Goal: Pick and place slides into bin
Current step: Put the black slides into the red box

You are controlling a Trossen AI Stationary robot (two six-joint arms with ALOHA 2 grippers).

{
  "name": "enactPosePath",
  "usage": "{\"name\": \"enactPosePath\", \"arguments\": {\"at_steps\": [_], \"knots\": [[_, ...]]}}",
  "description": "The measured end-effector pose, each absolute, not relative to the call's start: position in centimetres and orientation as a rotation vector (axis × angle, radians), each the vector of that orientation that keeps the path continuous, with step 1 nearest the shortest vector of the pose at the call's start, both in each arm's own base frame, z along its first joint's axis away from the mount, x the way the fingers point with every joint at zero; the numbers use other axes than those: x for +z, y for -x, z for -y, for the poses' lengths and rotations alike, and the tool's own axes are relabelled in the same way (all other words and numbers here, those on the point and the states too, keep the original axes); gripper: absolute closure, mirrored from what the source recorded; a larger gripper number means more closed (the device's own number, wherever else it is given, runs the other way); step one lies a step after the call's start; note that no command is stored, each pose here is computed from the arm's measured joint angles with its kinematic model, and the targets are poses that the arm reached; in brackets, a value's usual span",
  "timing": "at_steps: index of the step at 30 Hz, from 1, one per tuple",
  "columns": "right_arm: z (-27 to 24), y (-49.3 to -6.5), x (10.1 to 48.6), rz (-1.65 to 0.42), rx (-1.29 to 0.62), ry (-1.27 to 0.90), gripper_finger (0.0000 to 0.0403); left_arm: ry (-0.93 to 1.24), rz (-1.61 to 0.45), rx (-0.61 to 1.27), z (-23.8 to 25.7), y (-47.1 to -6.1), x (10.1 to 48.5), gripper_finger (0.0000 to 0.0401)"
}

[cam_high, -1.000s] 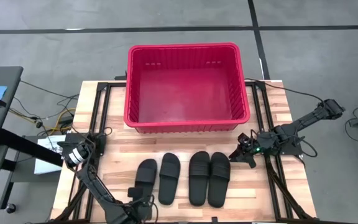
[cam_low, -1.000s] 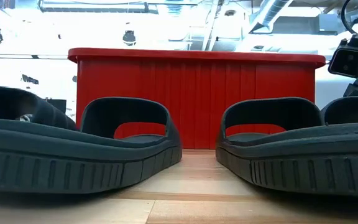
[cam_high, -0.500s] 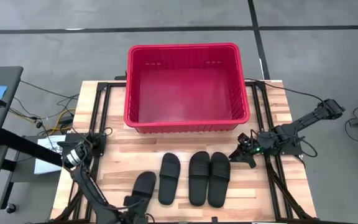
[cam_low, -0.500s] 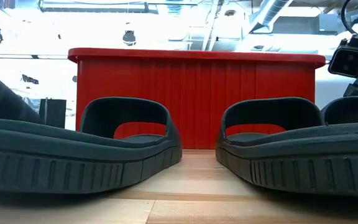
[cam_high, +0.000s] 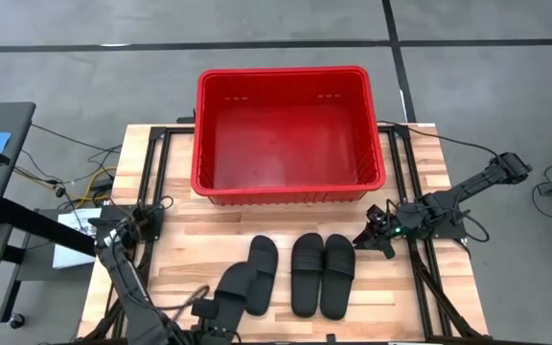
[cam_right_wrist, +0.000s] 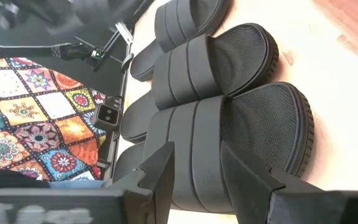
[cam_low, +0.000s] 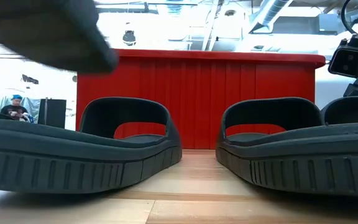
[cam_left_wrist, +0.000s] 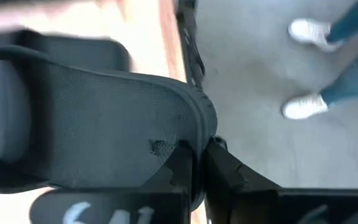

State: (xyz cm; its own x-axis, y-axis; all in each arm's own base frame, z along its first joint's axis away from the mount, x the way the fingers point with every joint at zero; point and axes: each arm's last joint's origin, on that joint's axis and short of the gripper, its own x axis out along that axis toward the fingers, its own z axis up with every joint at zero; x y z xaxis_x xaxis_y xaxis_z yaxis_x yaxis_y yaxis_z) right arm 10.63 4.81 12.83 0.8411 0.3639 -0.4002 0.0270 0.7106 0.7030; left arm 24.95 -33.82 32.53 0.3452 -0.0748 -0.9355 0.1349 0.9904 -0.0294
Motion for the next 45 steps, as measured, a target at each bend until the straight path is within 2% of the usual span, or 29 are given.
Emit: {"name": "enactPosePath", "arguments": {"at_steps": [8, 17, 32, 45], "knots": [[-4.8, -10.6, 12.8, -0.552, 0.198, -0.766, 0.028, -0.063, -1.017, -0.11, 32.2, -24.9, 36.8, 0.0399], [-4.8, -10.6, 12.8, -0.552, 0.198, -0.766, 0.028, -0.177, -0.826, 0.052, 29.1, -25.9, 39.1, 0.0399], [-4.8, -10.6, 12.8, -0.552, 0.198, -0.766, 0.028, -0.297, -0.856, 0.274, 20.1, -29.4, 41.4, 0.0399], [-4.8, -10.6, 12.8, -0.552, 0.198, -0.766, 0.028, -0.345, -0.898, 0.342, 9.8, -30.3, 45.0, 0.0399]]}}
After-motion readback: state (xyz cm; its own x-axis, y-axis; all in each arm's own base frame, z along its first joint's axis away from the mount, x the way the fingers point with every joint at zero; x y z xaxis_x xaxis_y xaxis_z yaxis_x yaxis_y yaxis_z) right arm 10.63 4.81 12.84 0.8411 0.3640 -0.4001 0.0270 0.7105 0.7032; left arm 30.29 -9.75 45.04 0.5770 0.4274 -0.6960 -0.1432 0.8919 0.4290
